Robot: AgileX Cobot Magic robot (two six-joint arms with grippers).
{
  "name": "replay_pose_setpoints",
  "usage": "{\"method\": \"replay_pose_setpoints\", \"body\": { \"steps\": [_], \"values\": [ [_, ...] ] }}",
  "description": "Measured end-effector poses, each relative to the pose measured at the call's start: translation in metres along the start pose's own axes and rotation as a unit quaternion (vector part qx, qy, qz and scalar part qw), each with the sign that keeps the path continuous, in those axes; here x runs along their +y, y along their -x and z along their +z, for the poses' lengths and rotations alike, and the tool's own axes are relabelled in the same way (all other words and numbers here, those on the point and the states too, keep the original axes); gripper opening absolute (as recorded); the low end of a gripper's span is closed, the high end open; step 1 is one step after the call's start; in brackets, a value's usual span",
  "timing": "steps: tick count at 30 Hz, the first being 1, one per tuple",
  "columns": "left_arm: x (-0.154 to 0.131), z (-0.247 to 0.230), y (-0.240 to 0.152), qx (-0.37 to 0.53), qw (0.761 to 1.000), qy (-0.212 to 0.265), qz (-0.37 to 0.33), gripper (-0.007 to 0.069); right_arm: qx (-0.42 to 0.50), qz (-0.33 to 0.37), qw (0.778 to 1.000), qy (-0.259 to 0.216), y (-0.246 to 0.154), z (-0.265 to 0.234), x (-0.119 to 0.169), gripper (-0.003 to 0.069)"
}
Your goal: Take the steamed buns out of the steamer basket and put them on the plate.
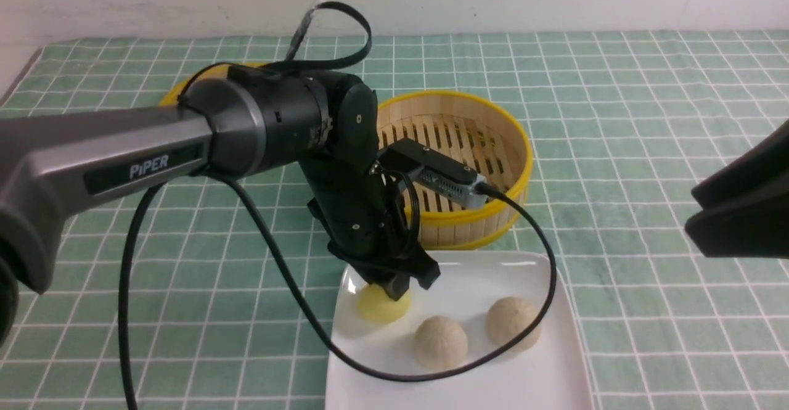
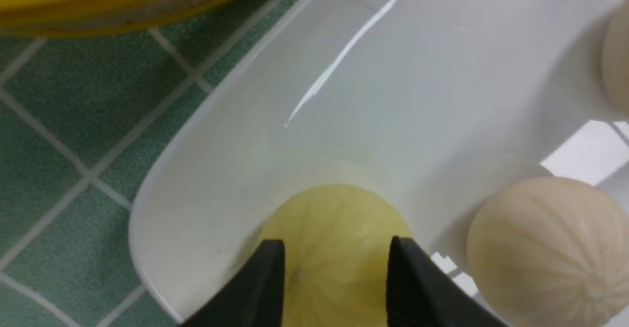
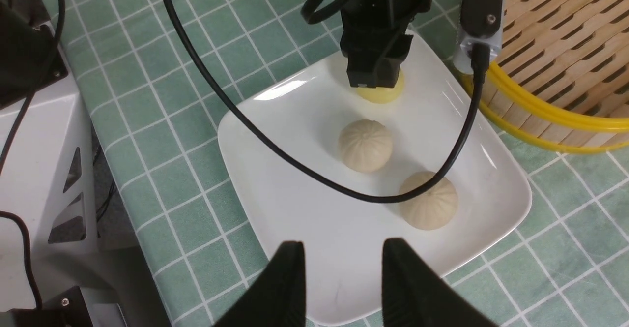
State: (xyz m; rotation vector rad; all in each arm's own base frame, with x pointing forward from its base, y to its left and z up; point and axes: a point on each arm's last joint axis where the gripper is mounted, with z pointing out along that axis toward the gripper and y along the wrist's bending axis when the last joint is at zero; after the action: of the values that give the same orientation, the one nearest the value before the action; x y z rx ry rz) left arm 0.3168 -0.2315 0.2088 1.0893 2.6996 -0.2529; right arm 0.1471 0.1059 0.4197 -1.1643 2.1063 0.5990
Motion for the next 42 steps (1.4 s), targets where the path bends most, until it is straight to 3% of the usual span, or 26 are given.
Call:
{"method": "replay_pose_setpoints", "body": {
  "steps": [8, 12, 16, 21, 22, 24, 27, 31, 32, 37, 42],
  "values": [
    [-0.006, -0.063, 0.017, -0.037, 0.999, -0.002, -0.008, 0.0523, 0.0, 0.0, 1.0, 0.0, 0.0, 0.0, 0.0, 0.024],
    [-0.009, -0.113, 0.024, -0.077, 0.997, 0.014, -0.013, 0.054, 0.0, 0.0, 1.0, 0.0, 0.0, 0.0, 0.0, 0.024],
    [-0.005, -0.18, 0.017, -0.131, 0.987, 0.09, -0.027, 0.054, -0.002, 0.0, 1.0, -0.002, 0.0, 0.0, 0.0, 0.024],
    [0.002, -0.255, -0.013, -0.212, 0.953, 0.202, -0.083, 0.054, -0.042, 0.0, 0.999, -0.031, 0.008, -0.001, -0.006, 0.024],
    [0.003, -0.255, -0.013, -0.212, 0.952, 0.205, -0.085, 0.054, -0.048, 0.0, 0.998, -0.036, 0.009, -0.001, -0.006, 0.024],
    [0.002, -0.287, -0.033, -0.253, 0.932, 0.235, -0.113, 0.054, -0.084, -0.004, 0.994, -0.069, 0.015, -0.004, -0.011, 0.024],
    [0.0, -0.307, -0.048, -0.278, 0.92, 0.249, -0.119, 0.054, -0.108, -0.017, 0.988, -0.111, 0.018, -0.009, -0.016, 0.0245],
    [-0.004, -0.338, -0.075, -0.318, 0.901, 0.269, -0.124, 0.054, -0.161, -0.041, 0.964, -0.207, 0.02, -0.034, -0.017, 0.0278],
    [-0.004, -0.339, -0.076, -0.32, 0.899, 0.271, -0.124, 0.054, -0.165, -0.042, 0.963, -0.209, 0.02, -0.035, -0.016, 0.0279],
    [-0.007, -0.371, -0.107, -0.36, 0.874, 0.3, -0.13, 0.0522, -0.253, -0.054, 0.921, -0.29, 0.013, -0.083, 0.006, 0.0318],
    [-0.012, -0.389, -0.13, -0.388, 0.859, 0.305, -0.134, 0.0484, -0.303, -0.08, 0.891, -0.328, -0.005, -0.121, 0.033, 0.0324]
  ]
}}
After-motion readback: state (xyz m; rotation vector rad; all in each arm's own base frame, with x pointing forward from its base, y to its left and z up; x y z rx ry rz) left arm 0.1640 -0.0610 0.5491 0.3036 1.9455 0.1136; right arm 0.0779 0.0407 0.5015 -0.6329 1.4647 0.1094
